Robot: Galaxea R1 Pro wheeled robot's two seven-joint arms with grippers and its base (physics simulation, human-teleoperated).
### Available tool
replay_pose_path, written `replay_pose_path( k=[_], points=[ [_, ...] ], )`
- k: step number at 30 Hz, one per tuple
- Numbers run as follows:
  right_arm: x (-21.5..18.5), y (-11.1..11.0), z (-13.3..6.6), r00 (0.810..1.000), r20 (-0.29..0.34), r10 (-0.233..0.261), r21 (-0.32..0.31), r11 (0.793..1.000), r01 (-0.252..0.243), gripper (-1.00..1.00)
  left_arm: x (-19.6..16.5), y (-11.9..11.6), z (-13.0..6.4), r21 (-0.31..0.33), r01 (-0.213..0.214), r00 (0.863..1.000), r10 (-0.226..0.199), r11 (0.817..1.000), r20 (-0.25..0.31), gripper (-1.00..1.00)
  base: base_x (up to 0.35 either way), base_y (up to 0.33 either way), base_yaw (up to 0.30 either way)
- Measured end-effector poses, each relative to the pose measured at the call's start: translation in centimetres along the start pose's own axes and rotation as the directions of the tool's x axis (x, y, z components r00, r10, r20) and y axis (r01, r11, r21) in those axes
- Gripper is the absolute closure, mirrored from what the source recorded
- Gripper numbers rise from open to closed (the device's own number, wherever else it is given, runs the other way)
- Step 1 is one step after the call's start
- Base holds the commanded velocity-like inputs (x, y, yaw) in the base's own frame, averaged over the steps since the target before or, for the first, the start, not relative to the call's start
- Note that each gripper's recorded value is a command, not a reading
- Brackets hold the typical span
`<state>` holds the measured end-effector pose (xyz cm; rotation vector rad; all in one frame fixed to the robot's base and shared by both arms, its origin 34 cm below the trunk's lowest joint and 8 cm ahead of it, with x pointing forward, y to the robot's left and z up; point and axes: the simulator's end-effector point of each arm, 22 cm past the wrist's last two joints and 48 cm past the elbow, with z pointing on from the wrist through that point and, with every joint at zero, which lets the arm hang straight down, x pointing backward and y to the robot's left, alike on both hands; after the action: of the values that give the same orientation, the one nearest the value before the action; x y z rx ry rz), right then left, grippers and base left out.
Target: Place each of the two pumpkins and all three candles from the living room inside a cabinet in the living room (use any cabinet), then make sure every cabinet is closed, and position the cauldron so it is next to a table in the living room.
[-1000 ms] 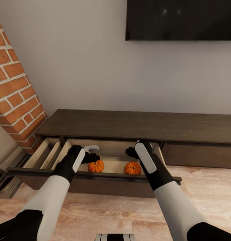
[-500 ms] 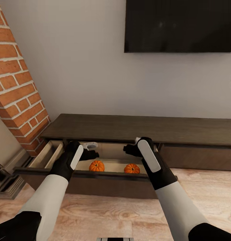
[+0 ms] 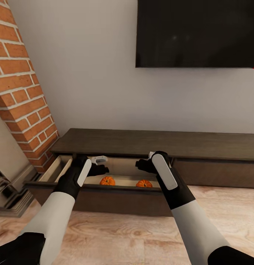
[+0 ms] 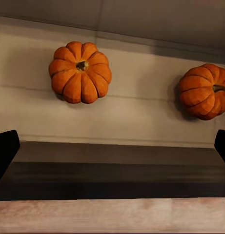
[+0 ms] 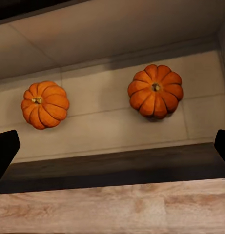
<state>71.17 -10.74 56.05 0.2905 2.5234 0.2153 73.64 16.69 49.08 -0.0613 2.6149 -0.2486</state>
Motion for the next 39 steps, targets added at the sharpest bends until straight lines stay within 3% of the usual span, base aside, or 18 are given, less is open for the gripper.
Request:
replay_pose_path(
  k=[30,39],
  points=[
    [-4.5,1.6,-4.1,1.000,-0.002,0.002,-0.001,1.000,-0.002,-1.00,-4.5,-1.6,-4.6,0.006,-0.001,1.000,0.001,1.000,0.002,-1.00,-0.087,0.000,0.000],
    [-4.5,1.7,-4.1,1.000,-0.001,0.002,-0.001,1.000,-0.002,-1.00,-7.8,-2.4,-7.1,0.019,-0.015,0.995,0.013,1.000,0.104,-1.00,-0.142,0.000,0.000]
  ],
)
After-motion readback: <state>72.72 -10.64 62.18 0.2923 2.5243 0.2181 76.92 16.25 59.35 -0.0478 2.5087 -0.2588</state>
